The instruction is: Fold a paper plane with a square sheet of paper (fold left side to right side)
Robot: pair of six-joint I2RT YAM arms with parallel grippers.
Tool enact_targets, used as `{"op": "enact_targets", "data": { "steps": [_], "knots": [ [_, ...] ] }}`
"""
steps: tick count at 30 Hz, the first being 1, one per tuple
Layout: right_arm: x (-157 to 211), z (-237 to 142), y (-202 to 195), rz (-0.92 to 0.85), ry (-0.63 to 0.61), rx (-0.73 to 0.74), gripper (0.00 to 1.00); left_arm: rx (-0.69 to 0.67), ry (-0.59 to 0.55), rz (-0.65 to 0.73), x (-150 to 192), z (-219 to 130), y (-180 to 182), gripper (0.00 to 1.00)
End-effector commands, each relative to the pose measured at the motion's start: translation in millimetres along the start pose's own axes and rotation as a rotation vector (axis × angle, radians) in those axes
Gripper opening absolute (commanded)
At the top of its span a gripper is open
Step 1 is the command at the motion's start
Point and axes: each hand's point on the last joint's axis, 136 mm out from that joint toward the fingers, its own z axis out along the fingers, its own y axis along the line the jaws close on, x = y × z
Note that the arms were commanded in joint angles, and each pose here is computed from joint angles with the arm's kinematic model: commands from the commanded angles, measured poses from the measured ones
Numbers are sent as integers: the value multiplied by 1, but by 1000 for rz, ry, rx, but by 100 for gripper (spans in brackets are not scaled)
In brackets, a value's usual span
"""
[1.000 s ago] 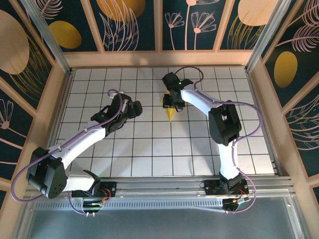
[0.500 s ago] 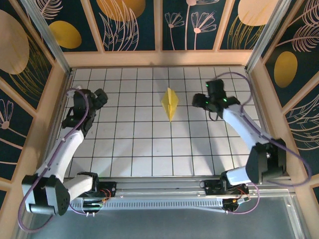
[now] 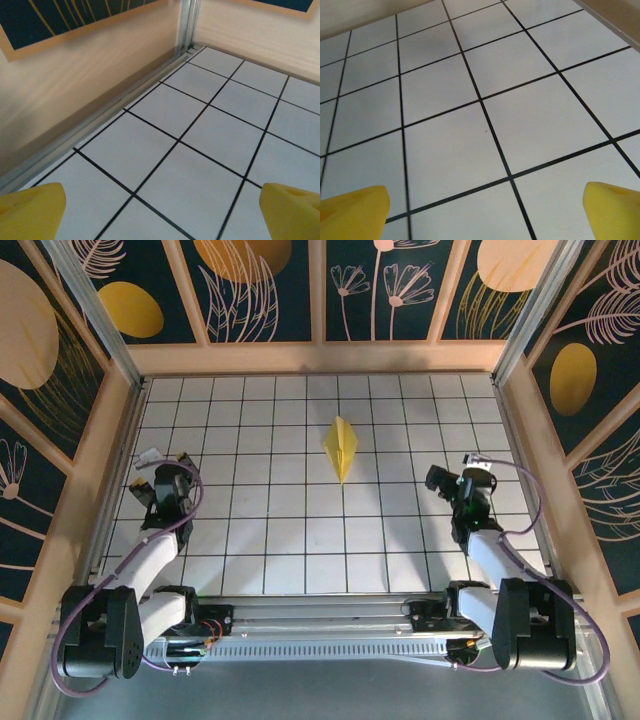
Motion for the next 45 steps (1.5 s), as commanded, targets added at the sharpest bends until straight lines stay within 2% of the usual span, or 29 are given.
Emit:
{"op": "enact_targets", "data": {
  "steps": [1, 4, 10, 12, 15, 19, 20, 23, 45],
  "knots": [
    [-57, 0, 12, -32, -262, -55, 99, 16, -191, -15, -36, -3, -2, 99],
    [-55, 5, 16, -57, -306, -82, 99, 40, -175, 28, -25, 4, -8, 99],
    [-59, 11, 26, -102, -391, -142, 99, 187, -249, 38, -21, 1, -30, 99],
    [-52, 15, 29, -107, -382, -170, 99, 227, -250, 40, -18, 1, -37, 99],
    [-43, 7, 32, -122, -441, -212, 99, 281, -266, 38, -13, -1, -44, 99],
    [-43, 11, 28, -104, -420, -203, 99, 344, -264, 67, -1, 3, -56, 99],
    [-41, 22, 26, -97, -370, -190, 99, 360, -260, 78, 3, 4, -59, 99],
    [-41, 26, 27, -99, -355, -187, 99, 353, -208, 104, 7, 16, -66, 99],
    [-41, 23, 29, -123, -378, -142, 99, 354, -210, 102, 8, 16, -65, 99]
  ]
}}
